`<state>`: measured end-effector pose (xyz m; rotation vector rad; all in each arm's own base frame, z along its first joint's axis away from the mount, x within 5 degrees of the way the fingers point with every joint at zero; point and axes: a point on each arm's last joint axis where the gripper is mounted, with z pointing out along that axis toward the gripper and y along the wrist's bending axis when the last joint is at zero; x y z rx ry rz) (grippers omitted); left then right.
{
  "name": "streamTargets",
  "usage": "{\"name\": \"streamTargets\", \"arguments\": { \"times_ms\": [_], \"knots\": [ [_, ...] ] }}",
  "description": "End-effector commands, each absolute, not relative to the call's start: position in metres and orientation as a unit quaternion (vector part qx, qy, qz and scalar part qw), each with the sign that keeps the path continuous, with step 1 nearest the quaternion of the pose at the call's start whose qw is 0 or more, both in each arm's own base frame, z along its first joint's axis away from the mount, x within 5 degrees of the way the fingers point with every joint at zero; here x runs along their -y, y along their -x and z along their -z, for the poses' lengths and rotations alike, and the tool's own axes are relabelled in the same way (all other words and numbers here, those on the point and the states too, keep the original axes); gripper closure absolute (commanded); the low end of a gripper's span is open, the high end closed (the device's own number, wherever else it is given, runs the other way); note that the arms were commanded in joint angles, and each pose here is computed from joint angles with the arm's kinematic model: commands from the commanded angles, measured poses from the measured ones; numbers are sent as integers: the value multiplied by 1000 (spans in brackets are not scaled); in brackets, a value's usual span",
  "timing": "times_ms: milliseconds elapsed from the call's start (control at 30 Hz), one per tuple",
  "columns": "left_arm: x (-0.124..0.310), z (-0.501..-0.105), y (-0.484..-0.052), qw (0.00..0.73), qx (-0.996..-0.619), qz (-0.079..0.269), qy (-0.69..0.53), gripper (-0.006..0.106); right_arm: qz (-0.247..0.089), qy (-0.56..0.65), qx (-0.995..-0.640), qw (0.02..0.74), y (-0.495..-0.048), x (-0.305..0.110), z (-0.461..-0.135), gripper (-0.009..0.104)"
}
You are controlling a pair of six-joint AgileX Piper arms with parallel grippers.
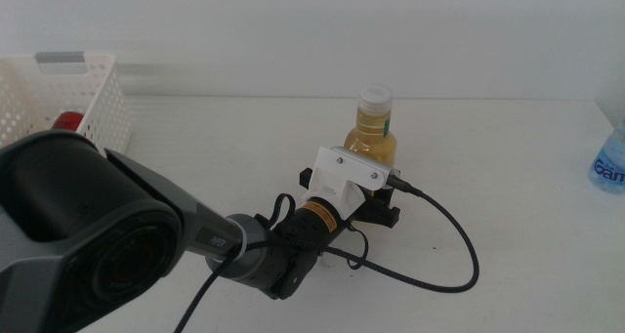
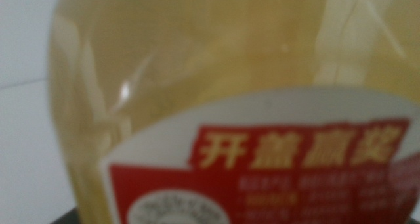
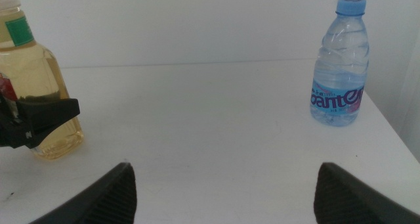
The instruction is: Use arms to grab the bottles and put them into the dustbin to the left of the table.
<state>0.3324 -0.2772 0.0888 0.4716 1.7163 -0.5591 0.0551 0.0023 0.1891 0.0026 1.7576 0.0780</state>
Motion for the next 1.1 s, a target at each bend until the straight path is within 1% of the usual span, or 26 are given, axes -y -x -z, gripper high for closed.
{"name": "streamTargets", "arguments": {
  "times_ms": [0, 67, 100, 167, 300, 400, 467, 567, 633, 767, 833, 967, 1067],
  "knots": [
    [275, -100, -334, 585, -749, 243, -194, 75, -27, 0, -767, 641, -55, -2, -189, 14],
    [273, -117, -329, 547, -777, 231, -209, 97, -27, 0, -767, 641, -55, -2, -189, 14],
    [271, -130, -326, 531, -788, 226, -216, 102, -27, 0, -767, 641, -55, -2, -189, 14],
    [266, -155, -318, 490, -815, 213, -225, 102, -27, 0, -767, 641, -55, -2, -189, 14],
    [253, -196, -301, 429, -851, 195, -232, 102, -27, 0, -767, 641, -55, -2, -189, 14],
    [238, -228, -287, 395, -868, 184, -236, 102, -27, 0, -767, 641, -55, -2, -189, 14],
    [227, -247, -282, 360, -886, 165, -242, 102, -27, 0, -767, 641, -55, -2, -189, 14],
    [212, -274, -280, 313, -900, 135, -270, 102, -27, 0, -767, 641, -55, -2, -189, 14],
    [198, -292, -288, 287, -910, 122, -273, 102, -27, 0, -767, 641, -55, -2, -189, 14],
    [160, -323, -307, 241, -925, 133, -262, 102, -27, 0, -767, 641, -55, -2, -189, 14],
    [137, -336, -319, 235, -930, 133, -250, 102, -27, 0, -767, 641, -55, -2, -189, 14],
    [73, -365, -347, 249, -943, 104, -195, 102, -27, 0, -767, 641, -55, -2, -189, 14],
    [28, -378, -366, 258, -951, 86, -146, 102, -27, 0, -767, 641, -55, -2, -189, 14]
  ]
}}
